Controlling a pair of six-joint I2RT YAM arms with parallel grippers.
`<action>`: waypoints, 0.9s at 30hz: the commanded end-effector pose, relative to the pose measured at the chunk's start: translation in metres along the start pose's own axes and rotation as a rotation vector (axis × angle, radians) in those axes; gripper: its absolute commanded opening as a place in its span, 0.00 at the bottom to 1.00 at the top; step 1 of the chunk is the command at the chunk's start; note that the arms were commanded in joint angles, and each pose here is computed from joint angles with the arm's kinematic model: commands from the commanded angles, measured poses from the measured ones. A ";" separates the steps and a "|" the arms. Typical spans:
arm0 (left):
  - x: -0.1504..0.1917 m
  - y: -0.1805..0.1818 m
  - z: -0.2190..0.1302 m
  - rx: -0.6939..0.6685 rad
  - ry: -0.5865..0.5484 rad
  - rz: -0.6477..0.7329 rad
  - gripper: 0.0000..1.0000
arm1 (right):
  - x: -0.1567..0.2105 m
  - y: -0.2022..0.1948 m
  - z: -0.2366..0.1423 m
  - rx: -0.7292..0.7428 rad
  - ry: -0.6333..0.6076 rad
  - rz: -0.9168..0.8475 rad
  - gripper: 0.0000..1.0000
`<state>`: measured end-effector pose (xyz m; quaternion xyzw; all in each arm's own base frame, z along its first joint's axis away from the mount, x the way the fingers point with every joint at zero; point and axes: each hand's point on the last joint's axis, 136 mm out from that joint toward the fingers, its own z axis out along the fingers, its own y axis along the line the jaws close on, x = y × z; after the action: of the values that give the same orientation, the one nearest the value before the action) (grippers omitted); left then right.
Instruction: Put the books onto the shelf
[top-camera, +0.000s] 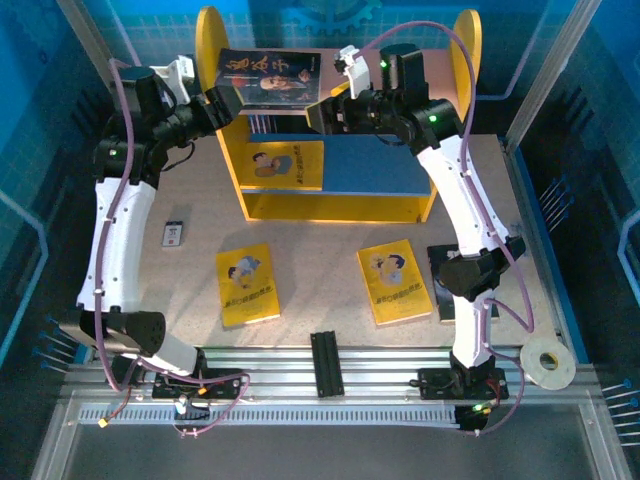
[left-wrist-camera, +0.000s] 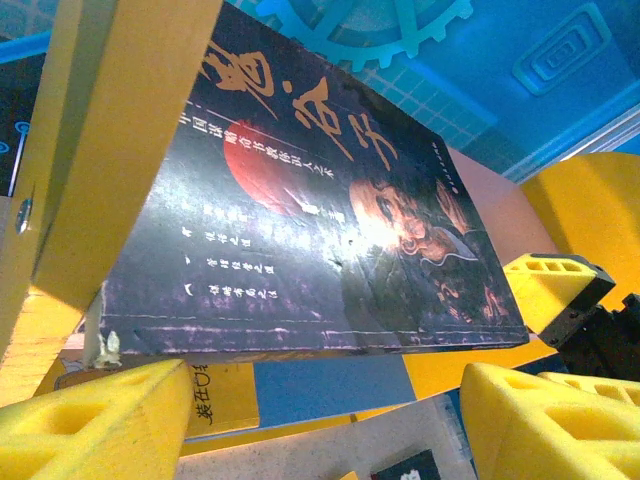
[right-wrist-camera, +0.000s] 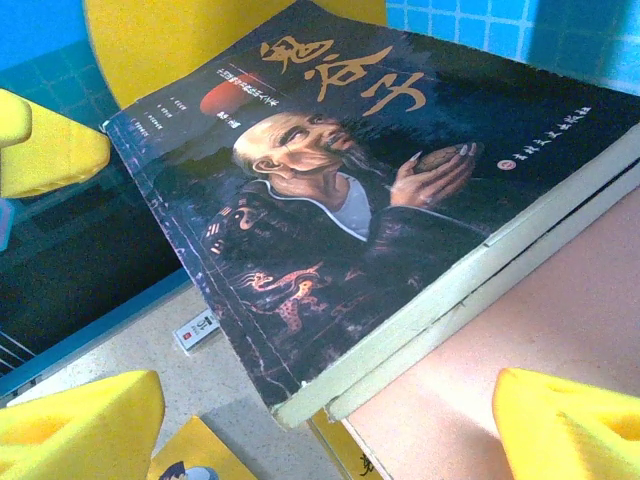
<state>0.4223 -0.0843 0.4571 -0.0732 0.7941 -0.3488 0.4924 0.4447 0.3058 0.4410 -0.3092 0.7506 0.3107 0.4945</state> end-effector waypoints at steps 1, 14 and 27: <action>-0.007 -0.009 -0.005 0.006 -0.021 0.040 0.72 | 0.012 -0.001 0.013 0.007 0.040 0.009 0.87; -0.007 -0.007 -0.004 -0.003 -0.018 0.051 0.72 | 0.011 -0.003 0.020 0.019 0.031 -0.001 0.87; -0.008 -0.004 0.001 -0.004 -0.015 0.054 0.72 | 0.012 -0.008 0.022 0.043 0.033 -0.006 0.88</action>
<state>0.4235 -0.0839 0.4606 -0.0644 0.7938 -0.3426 0.4983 0.4564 0.3093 0.4397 -0.3054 0.7491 0.2929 0.5097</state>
